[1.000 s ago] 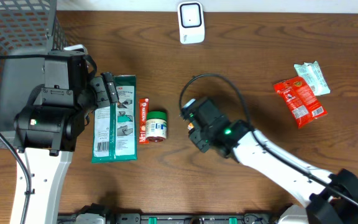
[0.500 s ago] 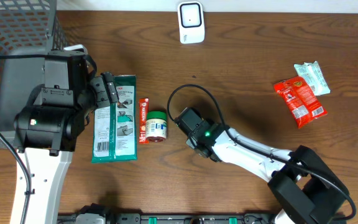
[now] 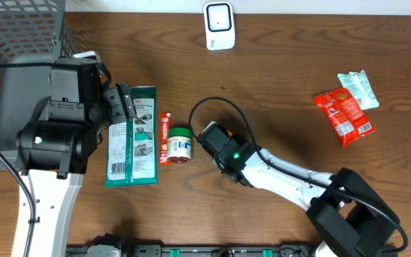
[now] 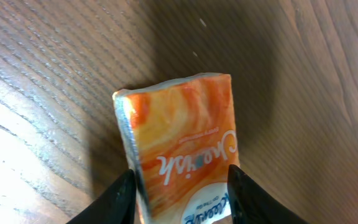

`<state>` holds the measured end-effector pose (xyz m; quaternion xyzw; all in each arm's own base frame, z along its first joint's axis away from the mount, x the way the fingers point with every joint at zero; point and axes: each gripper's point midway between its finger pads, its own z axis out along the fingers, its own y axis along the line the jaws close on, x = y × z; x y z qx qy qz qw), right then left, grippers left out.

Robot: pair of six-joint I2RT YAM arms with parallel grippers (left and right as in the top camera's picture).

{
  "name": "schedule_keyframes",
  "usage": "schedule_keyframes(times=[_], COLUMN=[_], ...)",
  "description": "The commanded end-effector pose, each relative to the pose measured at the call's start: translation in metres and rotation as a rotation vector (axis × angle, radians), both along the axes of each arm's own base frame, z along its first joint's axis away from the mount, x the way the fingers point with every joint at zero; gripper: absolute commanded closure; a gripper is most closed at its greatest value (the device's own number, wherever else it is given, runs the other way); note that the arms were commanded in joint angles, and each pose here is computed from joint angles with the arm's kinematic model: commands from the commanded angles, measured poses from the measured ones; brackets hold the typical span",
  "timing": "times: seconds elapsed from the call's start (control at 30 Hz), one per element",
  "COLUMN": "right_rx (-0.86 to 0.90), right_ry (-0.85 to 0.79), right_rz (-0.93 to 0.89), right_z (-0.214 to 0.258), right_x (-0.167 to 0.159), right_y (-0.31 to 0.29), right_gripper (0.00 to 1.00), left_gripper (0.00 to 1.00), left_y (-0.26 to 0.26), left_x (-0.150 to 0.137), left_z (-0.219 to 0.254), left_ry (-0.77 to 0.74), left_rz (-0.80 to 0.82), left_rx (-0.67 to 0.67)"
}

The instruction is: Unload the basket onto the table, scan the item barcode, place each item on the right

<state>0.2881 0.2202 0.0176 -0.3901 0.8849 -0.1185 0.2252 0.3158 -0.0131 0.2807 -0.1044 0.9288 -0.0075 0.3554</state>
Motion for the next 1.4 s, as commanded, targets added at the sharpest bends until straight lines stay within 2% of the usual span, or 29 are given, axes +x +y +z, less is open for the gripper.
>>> schedule_keyframes(times=[0.0, 0.4, 0.6, 0.8, 0.87, 0.93, 1.0, 1.2, 1.37], right_rx=[-0.011, -0.034, -0.044, -0.039, -0.029, -0.027, -0.012, 0.178, 0.423], right_ry=[-0.017, 0.009, 0.016, 0.034, 0.044, 0.044, 0.034, 0.004, 0.152], right_rz=[0.032, 0.017, 0.021, 0.026, 0.031, 0.030, 0.022, -0.050, -0.100], right_z=[0.003, -0.006, -0.013, -0.018, -0.019, -0.019, -0.014, 0.032, 0.054], right_x=[-0.003, -0.007, -0.009, -0.011, -0.013, -0.013, -0.011, 0.001, -0.006], right_y=[0.010, -0.002, -0.004, -0.002, 0.000, 0.000, 0.002, 0.019, 0.026], right_gripper=[0.62, 0.62, 0.59, 0.70, 0.78, 0.91, 0.97, 0.99, 0.99], left_gripper=[0.13, 0.13, 0.13, 0.13, 0.13, 0.13, 0.13, 0.13, 0.13], left_y=[0.002, 0.002, 0.002, 0.002, 0.002, 0.002, 0.002, 0.002, 0.002], left_x=[0.001, 0.001, 0.001, 0.001, 0.001, 0.001, 0.001, 0.001, 0.001], left_z=[0.001, 0.001, 0.001, 0.001, 0.001, 0.001, 0.001, 0.001, 0.001], left_ry=[-0.003, -0.003, -0.003, -0.003, -0.003, -0.003, -0.003, -0.003, -0.003], left_rz=[0.015, 0.015, 0.015, 0.015, 0.015, 0.015, 0.015, 0.015, 0.015], left_rx=[0.000, 0.001, 0.000, 0.001, 0.001, 0.000, 0.000, 0.001, 0.001])
